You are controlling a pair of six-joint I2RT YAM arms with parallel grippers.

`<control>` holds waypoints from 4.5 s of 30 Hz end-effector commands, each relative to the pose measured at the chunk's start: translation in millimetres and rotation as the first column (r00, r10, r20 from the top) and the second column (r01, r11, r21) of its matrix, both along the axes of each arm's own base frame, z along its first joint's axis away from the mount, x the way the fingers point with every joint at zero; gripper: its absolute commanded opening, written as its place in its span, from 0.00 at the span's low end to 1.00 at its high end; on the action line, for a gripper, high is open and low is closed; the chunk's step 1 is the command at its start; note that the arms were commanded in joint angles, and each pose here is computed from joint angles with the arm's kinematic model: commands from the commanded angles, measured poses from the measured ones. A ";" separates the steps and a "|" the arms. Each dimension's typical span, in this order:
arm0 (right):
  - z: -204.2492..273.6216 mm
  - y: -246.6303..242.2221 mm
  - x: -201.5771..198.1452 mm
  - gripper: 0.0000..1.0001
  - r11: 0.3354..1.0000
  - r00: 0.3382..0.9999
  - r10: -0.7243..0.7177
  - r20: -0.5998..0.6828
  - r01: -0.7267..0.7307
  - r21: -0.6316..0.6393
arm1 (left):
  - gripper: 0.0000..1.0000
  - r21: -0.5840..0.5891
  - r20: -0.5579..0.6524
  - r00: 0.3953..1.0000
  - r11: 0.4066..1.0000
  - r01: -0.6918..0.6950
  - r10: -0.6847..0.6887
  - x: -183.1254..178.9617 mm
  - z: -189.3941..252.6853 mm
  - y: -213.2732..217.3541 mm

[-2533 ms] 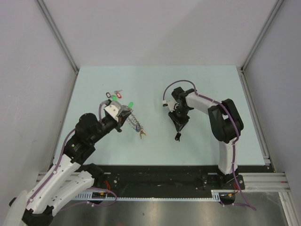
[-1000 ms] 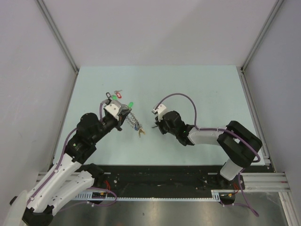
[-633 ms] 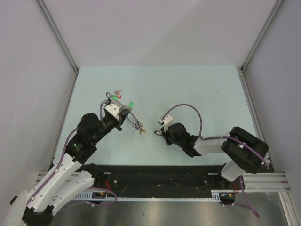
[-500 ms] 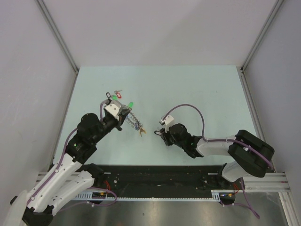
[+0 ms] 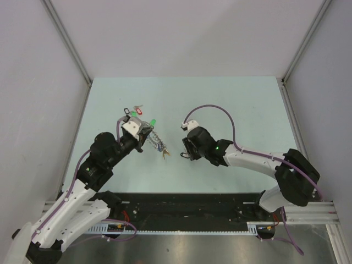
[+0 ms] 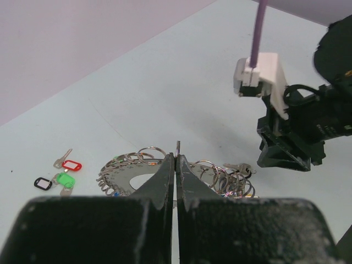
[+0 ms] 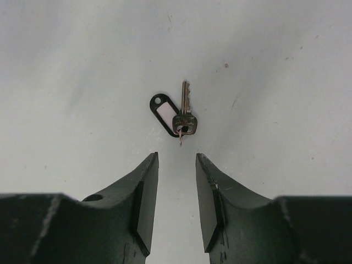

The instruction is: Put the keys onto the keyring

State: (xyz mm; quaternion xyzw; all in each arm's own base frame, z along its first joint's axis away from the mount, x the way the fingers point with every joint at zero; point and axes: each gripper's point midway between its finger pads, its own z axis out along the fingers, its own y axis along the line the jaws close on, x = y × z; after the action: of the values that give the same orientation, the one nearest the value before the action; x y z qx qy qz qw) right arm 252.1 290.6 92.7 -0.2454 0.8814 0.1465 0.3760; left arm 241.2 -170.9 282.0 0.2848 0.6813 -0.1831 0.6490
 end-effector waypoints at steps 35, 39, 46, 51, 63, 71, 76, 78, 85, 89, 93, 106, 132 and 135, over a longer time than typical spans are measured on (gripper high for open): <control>-47.9 14.8 17.8 0.21 0.967 0.944 -0.049 -0.327 -0.037 -0.252 | 0.01 -0.070 0.070 0.997 0.998 -0.008 0.013 -0.5 30.0 2.3; -49.8 15.5 19.7 0.20 0.966 0.942 -0.052 -0.331 -0.036 -0.256 | 0.01 -0.072 0.070 0.997 0.997 -0.008 0.013 -0.8 30.5 2.4; -51.6 15.2 22.7 0.18 0.965 0.941 -0.059 -0.332 -0.031 -0.261 | 0.01 -0.072 0.070 0.997 0.997 -0.006 0.011 -1.3 30.5 2.4; -54.9 13.3 21.7 0.17 0.962 0.938 -0.066 -0.340 -0.031 -0.270 | 0.01 -0.074 0.073 0.997 0.997 -0.006 0.011 -1.5 31.3 2.5; -59.2 12.1 21.2 0.14 0.960 0.935 -0.069 -0.348 -0.032 -0.278 | 0.01 -0.072 0.070 0.998 0.997 -0.003 0.008 -1.6 30.5 1.9; -47.3 12.0 24.2 0.00 0.963 0.946 -0.069 -0.317 -0.020 -0.270 | 0.01 -0.073 0.071 0.997 0.997 -0.003 0.008 -1.8 30.9 2.1; -19.7 8.5 31.8 0.00 0.963 0.971 -0.059 -0.230 -0.005 -0.268 | 0.01 -0.069 0.068 0.998 0.998 0.006 -0.001 -1.8 29.6 0.0; -0.6 8.2 34.5 0.00 0.967 0.983 -0.045 -0.180 -0.002 -0.253 | 0.01 -0.067 0.070 0.997 0.998 0.018 -0.013 -2.7 30.0 -1.6; 74.8 5.5 39.4 0.00 0.992 0.998 -0.006 0.069 0.014 -0.124 | 0.00 -0.051 0.073 0.991 0.992 0.116 -0.112 -7.7 27.6 -17.9; 118.0 -2.6 34.3 0.00 0.999 0.978 -0.016 0.206 0.010 0.031 | 0.00 -0.049 0.065 0.978 0.978 0.202 -0.198 -11.6 28.6 -33.3; 162.7 -7.4 28.3 0.00 0.979 0.932 -0.033 0.362 -0.042 0.198 | 0.00 -0.051 0.068 0.936 0.936 0.349 -0.345 -23.7 37.6 -56.1; 248.1 -41.4 -14.8 0.00 0.868 0.789 0.060 0.611 -0.344 0.358 | 0.00 0.050 0.165 0.734 0.749 0.661 -0.659 -37.6 72.0 -105.5; 264.1 -8.6 -60.9 0.00 0.654 0.491 0.454 0.744 -0.751 0.096 | 0.00 0.200 0.242 0.617 0.661 0.724 -0.749 -57.5 61.0 -103.6; 267.8 -6.4 -62.6 0.00 0.652 0.477 0.447 0.757 -0.753 0.091 | 0.01 0.178 0.235 0.618 0.658 0.731 -0.750 -58.4 59.7 -104.7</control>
State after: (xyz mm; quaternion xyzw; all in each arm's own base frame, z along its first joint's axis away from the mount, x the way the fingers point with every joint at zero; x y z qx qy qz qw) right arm 194.2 284.0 323.9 -0.4941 0.5222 0.3632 0.5926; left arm 188.7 -274.7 323.6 0.5823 0.4459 -0.3642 0.5740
